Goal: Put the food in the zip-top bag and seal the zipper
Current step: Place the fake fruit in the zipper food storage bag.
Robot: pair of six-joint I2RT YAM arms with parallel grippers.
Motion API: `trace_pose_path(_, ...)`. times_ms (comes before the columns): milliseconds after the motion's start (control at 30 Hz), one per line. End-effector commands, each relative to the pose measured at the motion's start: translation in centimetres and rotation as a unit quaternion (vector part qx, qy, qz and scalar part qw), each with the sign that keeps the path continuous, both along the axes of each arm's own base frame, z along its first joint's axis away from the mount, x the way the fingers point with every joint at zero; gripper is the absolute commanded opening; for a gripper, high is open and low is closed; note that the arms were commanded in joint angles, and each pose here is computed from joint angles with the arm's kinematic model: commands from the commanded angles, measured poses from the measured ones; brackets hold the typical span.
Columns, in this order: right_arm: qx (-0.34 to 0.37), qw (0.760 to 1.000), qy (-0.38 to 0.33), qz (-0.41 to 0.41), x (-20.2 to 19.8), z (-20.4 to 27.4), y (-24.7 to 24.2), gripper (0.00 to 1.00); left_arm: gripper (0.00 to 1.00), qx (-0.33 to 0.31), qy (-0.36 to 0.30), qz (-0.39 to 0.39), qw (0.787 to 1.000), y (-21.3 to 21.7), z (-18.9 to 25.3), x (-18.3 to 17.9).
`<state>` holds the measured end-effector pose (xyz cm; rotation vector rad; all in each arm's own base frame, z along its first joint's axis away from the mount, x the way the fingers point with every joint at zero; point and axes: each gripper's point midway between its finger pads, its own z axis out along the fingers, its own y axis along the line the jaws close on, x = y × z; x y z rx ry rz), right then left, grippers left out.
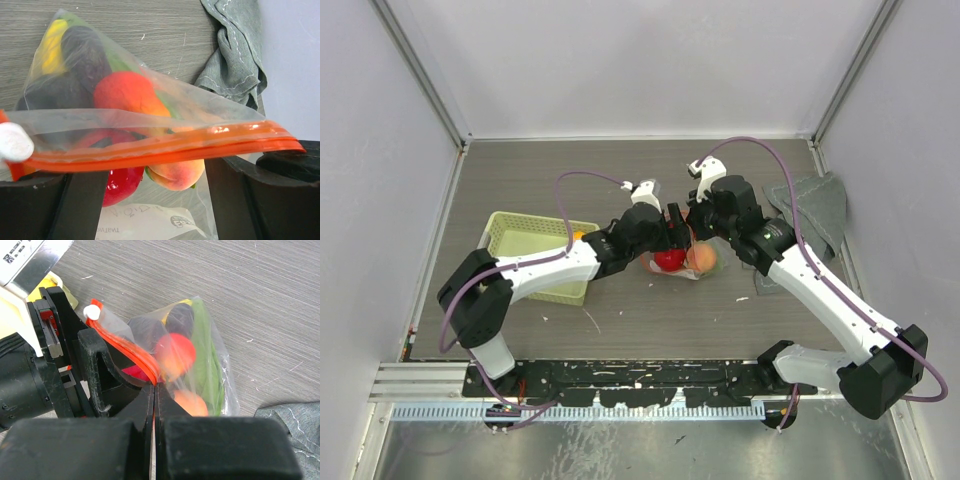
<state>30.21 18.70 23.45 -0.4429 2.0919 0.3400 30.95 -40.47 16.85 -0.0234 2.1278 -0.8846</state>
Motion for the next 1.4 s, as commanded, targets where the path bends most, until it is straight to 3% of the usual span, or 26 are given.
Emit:
trace_pose_path(0, 0.025, 0.999, -0.032, 0.001, 0.6, 2.1, 0.6, 0.0, 0.75, -0.034, -0.047, 0.009, 0.998, 0.2, 4.2, 0.4)
trace_pose_path(433, 0.026, 0.999, -0.033, 0.0, 0.6, 2.2, 0.6, 0.0, 0.78, -0.012, -0.06, -0.001, 0.998, 4.9, 6.5, -2.9)
trace_pose_path(833, 0.026, 0.999, -0.033, 0.0, 0.5, 2.2, 0.6, 0.0, 0.84, 0.122, -0.052, 0.044, 0.99, 14.0, 4.9, -5.6)
trace_pose_path(1033, 0.028, 0.999, -0.033, 0.004, 0.5, 2.2, 0.7, 0.0, 0.86, 0.183, -0.014, 0.095, 0.978, 19.5, 2.9, -5.8)
trace_pose_path(1367, 0.026, 0.999, -0.031, 0.004, 0.4, 1.9, 0.6, 0.0, 0.91, 0.2, 0.076, 0.154, 0.964, 25.7, -1.0, -3.3)
